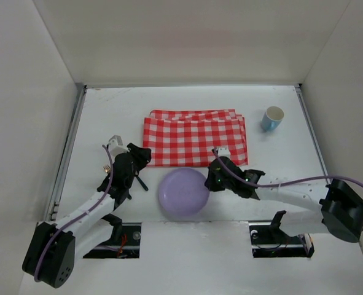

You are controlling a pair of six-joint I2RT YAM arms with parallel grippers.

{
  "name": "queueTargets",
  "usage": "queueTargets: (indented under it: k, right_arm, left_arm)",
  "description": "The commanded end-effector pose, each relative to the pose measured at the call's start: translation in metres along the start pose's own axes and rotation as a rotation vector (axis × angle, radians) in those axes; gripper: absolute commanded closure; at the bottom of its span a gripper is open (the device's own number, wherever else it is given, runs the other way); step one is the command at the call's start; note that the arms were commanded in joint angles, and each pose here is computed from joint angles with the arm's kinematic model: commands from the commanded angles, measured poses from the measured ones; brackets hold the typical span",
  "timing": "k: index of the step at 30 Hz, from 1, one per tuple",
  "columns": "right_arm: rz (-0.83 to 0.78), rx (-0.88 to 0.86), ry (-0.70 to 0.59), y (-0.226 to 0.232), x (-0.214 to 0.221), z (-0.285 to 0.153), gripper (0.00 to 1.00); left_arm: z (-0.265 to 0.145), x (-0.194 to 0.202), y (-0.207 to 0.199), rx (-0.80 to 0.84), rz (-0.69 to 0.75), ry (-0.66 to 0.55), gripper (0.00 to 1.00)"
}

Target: Set the dinner table for one person

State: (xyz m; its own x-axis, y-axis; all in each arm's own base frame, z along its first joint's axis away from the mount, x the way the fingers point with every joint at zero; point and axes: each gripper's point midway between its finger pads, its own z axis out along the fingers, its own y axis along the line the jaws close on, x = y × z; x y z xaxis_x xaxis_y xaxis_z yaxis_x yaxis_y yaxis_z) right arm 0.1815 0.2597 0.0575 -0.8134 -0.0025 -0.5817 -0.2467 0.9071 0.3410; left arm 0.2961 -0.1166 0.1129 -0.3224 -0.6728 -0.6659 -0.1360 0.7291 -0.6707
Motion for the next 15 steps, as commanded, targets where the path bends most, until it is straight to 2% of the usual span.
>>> queueTargets:
  k: [1,8,15]
  right_arm:
    - [0.073,-0.043,-0.17,0.014,-0.071,-0.014,0.9]
    - [0.192,0.094,-0.296,-0.037,-0.172,0.019,0.9]
    - [0.285,0.135,-0.297,-0.061,-0.219,0.068,0.9]
  left_arm:
    - [0.002,-0.011,-0.001,0.02,-0.016,-0.055,0.6]
    - [0.005,-0.005,0.012,-0.005,-0.034,-0.053,0.6]
    - [0.008,0.006,0.009,0.012,-0.021,-0.029,0.6]
